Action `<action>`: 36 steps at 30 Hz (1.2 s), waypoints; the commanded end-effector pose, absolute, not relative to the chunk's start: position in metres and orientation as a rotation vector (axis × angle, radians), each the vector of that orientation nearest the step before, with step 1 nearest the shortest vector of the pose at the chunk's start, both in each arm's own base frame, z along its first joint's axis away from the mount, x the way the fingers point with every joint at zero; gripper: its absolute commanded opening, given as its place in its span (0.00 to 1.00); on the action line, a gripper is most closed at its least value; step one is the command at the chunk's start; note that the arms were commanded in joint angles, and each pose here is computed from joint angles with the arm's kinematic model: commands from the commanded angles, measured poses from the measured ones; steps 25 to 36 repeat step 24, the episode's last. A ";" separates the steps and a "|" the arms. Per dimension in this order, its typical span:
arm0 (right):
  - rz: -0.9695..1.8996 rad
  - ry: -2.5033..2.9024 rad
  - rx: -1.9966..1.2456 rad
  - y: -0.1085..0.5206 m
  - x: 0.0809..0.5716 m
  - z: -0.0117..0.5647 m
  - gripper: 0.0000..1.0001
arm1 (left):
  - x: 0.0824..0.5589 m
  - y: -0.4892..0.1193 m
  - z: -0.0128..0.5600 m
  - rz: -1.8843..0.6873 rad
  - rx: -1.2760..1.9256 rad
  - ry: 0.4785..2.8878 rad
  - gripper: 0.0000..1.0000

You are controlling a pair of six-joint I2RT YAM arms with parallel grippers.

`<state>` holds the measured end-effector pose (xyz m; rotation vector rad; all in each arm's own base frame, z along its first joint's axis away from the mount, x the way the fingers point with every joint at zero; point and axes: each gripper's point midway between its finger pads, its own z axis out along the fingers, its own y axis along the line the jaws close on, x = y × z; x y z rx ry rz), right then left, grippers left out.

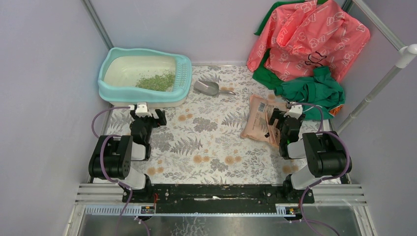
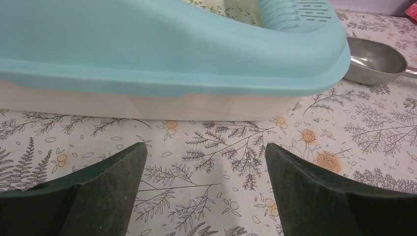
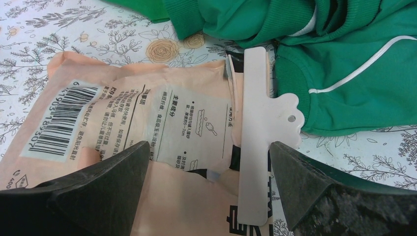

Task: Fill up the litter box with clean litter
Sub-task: Reset both arms

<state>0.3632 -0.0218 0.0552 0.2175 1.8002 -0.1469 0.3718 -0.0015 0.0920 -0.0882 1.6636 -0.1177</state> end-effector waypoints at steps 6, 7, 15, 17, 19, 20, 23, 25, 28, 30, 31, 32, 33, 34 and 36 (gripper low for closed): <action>-0.159 1.743 0.247 -0.027 0.371 0.070 1.00 | 0.376 -0.002 0.101 -0.102 -0.056 1.630 0.99; -0.159 1.743 0.247 -0.027 0.371 0.070 1.00 | 0.376 -0.002 0.101 -0.103 -0.055 1.631 0.99; -0.159 1.743 0.245 -0.027 0.371 0.070 1.00 | 0.376 -0.002 0.101 -0.102 -0.056 1.630 0.99; -0.157 1.742 0.245 -0.026 0.372 0.070 1.00 | 0.376 -0.002 0.101 -0.103 -0.056 1.630 0.99; -0.158 1.745 0.247 -0.027 0.371 0.070 1.00 | 0.376 -0.002 0.101 -0.102 -0.056 1.630 0.99; -0.157 1.747 0.247 -0.027 0.371 0.069 1.00 | 0.376 -0.002 0.101 -0.103 -0.055 1.630 0.99; -0.156 1.755 0.244 -0.026 0.373 0.069 1.00 | 0.376 -0.002 0.101 -0.102 -0.056 1.630 0.99; -0.156 1.755 0.246 -0.026 0.372 0.069 1.00 | 0.376 -0.002 0.101 -0.102 -0.056 1.630 0.99; -0.156 1.755 0.246 -0.026 0.372 0.069 1.00 | 0.376 -0.002 0.101 -0.102 -0.056 1.630 0.99; -0.156 1.755 0.246 -0.026 0.372 0.069 1.00 | 0.376 -0.002 0.101 -0.102 -0.056 1.630 0.99; -0.156 1.755 0.246 -0.026 0.372 0.069 1.00 | 0.376 -0.002 0.101 -0.102 -0.056 1.630 0.99; -0.156 1.755 0.246 -0.026 0.372 0.069 1.00 | 0.376 -0.002 0.101 -0.102 -0.056 1.630 0.99; -0.156 1.755 0.246 -0.026 0.372 0.069 1.00 | 0.376 -0.002 0.101 -0.102 -0.056 1.630 0.99; -0.156 1.755 0.246 -0.026 0.372 0.069 1.00 | 0.376 -0.002 0.101 -0.102 -0.056 1.630 0.99; -0.156 1.755 0.246 -0.026 0.372 0.069 1.00 | 0.376 -0.002 0.101 -0.102 -0.056 1.630 0.99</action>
